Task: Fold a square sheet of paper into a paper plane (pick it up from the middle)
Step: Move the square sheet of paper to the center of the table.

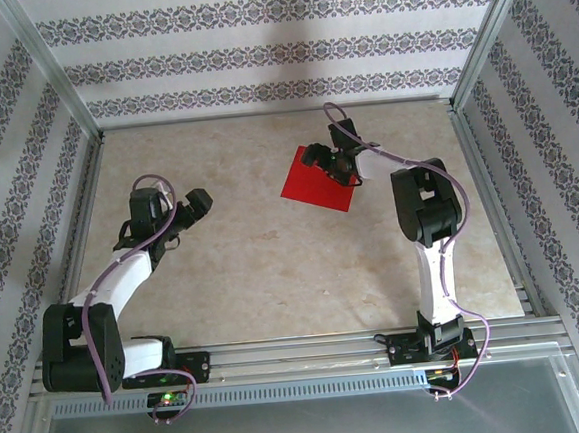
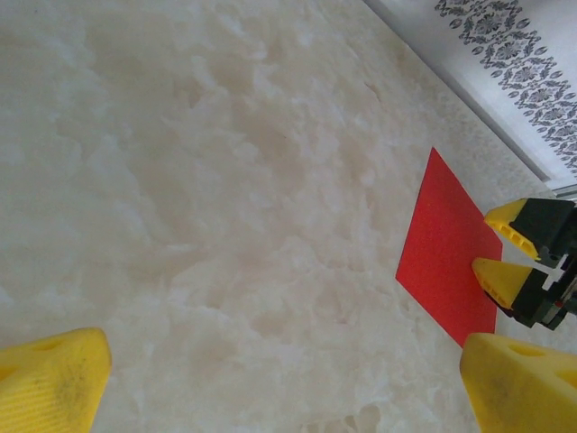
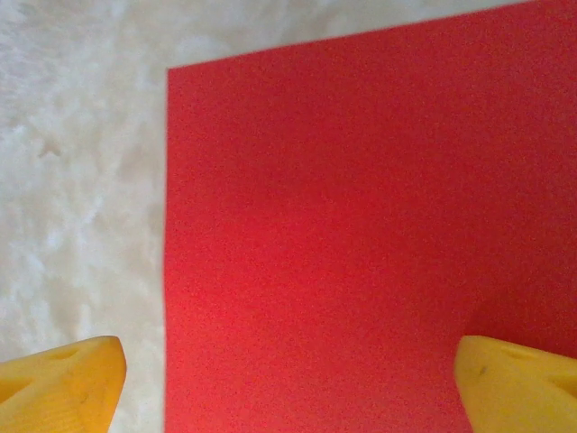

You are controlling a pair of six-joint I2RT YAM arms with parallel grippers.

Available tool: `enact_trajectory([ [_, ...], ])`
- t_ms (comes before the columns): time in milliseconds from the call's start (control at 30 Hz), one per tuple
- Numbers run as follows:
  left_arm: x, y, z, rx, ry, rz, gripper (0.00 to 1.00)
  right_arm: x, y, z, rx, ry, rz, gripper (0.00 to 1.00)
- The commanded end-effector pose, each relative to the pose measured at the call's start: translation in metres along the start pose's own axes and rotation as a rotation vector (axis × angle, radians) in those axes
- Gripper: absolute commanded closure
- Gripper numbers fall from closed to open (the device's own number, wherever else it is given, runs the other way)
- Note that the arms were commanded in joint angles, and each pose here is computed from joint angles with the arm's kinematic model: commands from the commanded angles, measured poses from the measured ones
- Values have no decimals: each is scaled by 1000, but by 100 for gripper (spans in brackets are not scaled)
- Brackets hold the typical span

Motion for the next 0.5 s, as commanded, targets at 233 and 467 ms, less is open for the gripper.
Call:
enact_trajectory([
  [233,-4,-1,1,41,12,14,0,30,-87,5,253,52,-110,6],
  [467,-2,-4,4,81,40,-5,0,50,-157,-19,354,62,-181,6],
])
Point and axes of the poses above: each hand's point on the last joint's axis, 136 mm out from that joint toward the fingers, its own z axis out along the fingers, its own x axis along the line the jaws close on, y = z × x, the point moved 2 cm from there along -z, back along the fingers, and after that the axes turned 11 degrees about -z, right-handed, at the moved point
